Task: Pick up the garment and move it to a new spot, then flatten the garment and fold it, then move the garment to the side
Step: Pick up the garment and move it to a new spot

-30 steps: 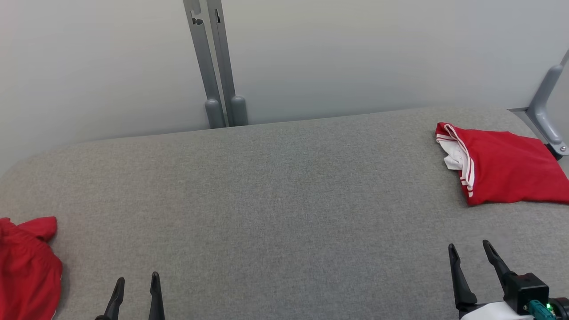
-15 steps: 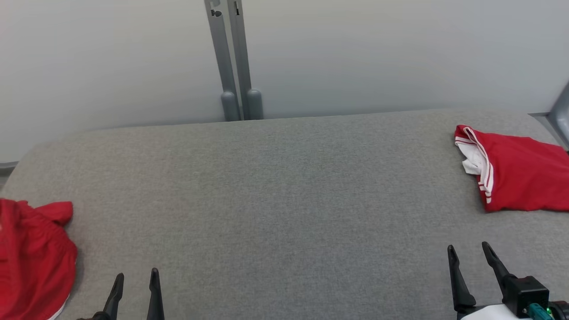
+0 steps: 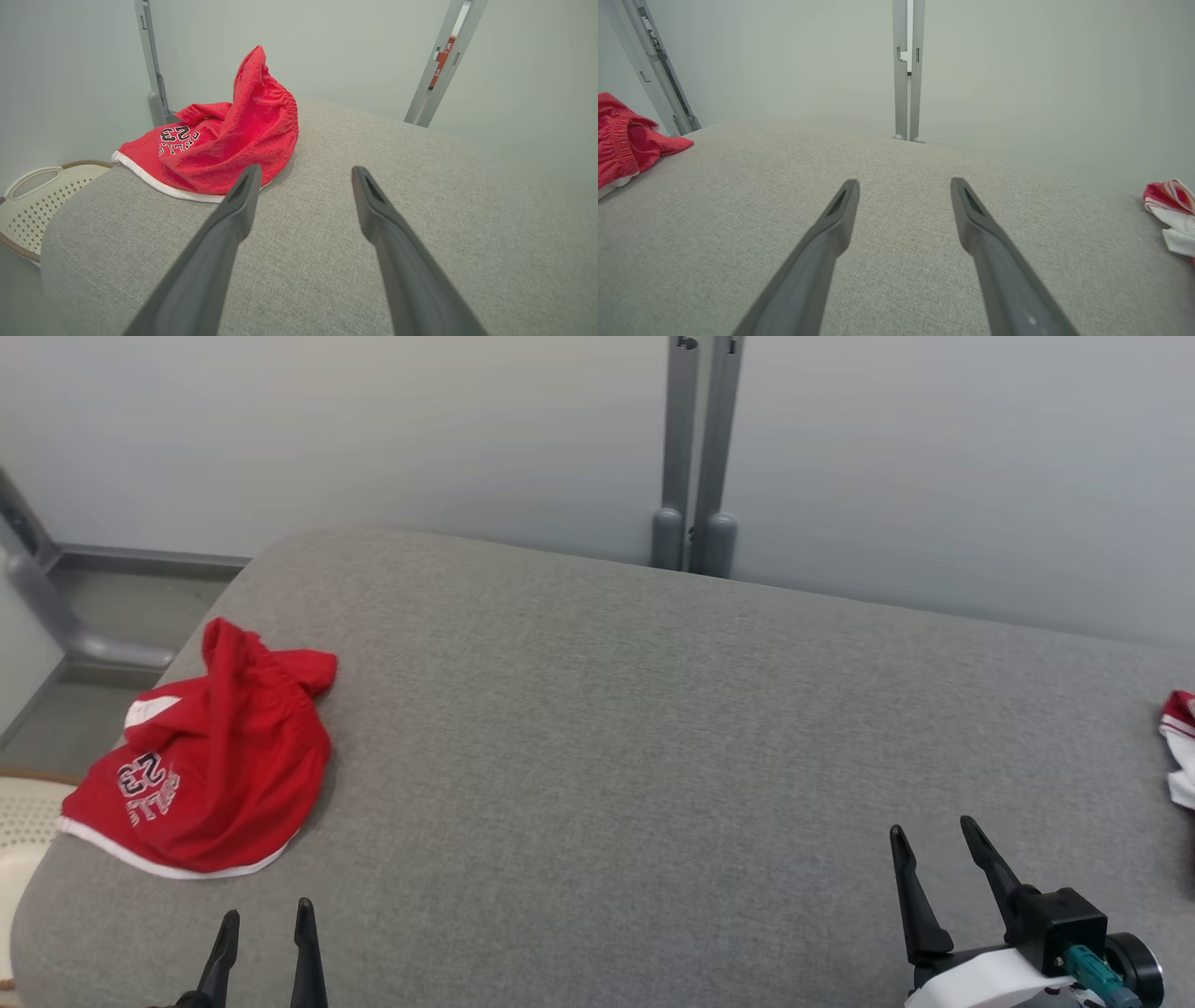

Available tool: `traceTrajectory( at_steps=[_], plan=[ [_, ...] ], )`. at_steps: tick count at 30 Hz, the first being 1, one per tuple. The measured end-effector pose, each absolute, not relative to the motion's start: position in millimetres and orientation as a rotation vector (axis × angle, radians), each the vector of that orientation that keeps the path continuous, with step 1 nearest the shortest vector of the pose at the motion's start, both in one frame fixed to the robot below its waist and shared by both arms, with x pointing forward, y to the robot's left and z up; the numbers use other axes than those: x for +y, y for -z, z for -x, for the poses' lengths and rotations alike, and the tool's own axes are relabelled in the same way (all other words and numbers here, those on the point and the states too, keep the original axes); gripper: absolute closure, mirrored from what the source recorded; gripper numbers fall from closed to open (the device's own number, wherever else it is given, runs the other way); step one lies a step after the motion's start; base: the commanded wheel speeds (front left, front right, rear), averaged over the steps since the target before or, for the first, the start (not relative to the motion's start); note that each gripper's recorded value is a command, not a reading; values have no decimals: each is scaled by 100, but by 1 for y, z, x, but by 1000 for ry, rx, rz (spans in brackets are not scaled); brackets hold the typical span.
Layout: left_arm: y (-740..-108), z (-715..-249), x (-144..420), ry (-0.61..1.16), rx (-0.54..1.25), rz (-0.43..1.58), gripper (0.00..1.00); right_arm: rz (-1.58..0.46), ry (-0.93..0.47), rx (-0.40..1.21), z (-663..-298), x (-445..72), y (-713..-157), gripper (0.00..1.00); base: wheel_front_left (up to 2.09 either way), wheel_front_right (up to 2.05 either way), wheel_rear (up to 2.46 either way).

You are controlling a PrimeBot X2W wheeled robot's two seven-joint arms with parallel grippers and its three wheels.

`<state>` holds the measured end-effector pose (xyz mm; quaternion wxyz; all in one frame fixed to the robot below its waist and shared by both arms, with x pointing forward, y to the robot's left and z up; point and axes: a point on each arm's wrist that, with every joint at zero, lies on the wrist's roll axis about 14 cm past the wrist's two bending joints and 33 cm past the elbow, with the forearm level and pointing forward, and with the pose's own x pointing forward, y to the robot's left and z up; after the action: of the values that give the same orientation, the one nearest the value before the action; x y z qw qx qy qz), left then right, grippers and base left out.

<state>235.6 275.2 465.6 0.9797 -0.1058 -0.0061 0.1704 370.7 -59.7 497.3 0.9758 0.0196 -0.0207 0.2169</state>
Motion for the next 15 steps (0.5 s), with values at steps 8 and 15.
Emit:
traceTrajectory(
  at_steps=[8, 15],
  plan=[
    [-474, -254, 292, -372, -30, 197, 0, -42, -544, -46, -383, -26, -498, 0, 0, 0, 0],
    [-475, -314, 339, -408, 113, 113, 0, -26, -595, -75, -416, -16, -498, 0, 0, 0, 0]
  ],
)
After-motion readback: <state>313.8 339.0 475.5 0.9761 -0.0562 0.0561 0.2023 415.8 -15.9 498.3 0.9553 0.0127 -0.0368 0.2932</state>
